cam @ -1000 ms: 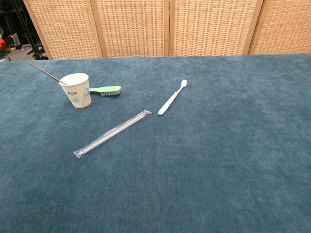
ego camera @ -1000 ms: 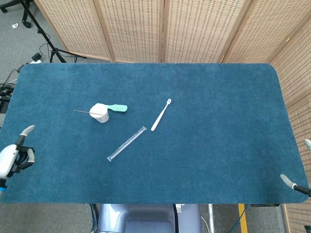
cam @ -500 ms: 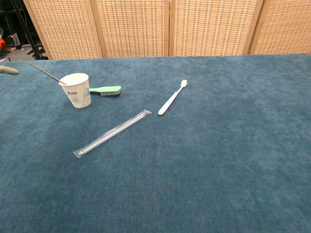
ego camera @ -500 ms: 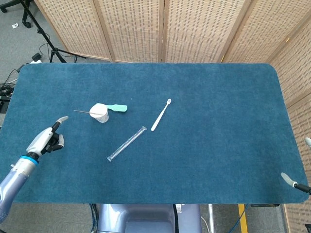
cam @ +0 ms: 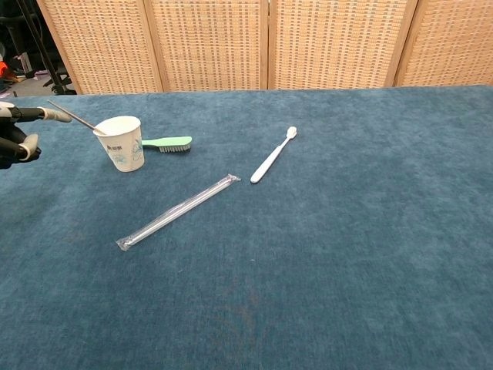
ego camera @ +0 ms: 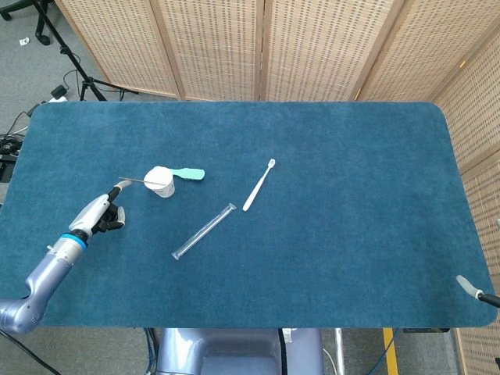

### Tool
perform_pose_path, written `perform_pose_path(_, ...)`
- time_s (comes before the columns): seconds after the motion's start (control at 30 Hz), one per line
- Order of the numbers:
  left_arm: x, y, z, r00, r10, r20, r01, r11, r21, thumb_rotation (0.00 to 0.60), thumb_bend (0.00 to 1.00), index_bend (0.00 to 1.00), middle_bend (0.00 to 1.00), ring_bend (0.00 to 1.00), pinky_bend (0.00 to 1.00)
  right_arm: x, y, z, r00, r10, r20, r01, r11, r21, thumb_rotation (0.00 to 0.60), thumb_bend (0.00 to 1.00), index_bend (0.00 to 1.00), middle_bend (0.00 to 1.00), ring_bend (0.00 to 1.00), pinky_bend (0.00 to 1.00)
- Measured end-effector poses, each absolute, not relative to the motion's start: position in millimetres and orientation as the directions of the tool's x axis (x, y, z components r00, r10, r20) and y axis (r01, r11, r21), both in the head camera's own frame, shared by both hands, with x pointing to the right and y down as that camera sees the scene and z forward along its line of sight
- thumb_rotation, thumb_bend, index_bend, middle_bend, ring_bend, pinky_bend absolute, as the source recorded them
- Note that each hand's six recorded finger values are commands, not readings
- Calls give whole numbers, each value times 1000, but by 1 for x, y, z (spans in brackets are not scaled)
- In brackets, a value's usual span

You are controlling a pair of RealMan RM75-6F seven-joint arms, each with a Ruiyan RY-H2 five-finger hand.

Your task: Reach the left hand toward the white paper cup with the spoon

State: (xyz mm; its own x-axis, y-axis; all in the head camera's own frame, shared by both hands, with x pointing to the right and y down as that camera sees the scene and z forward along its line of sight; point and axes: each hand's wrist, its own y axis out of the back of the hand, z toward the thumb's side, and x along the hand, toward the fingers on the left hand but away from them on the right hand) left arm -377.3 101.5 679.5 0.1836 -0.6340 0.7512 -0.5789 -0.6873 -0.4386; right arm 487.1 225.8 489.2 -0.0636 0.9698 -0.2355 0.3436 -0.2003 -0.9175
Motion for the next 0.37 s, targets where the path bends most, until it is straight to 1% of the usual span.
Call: perform_pose_path(0.37,-372,102,677,184,-633,752,-572,-691,-441,600,1000,0,958,1000,1000,488,226,488,-64,971,-232,347,-196,-917,600,0,0,0,0,0)
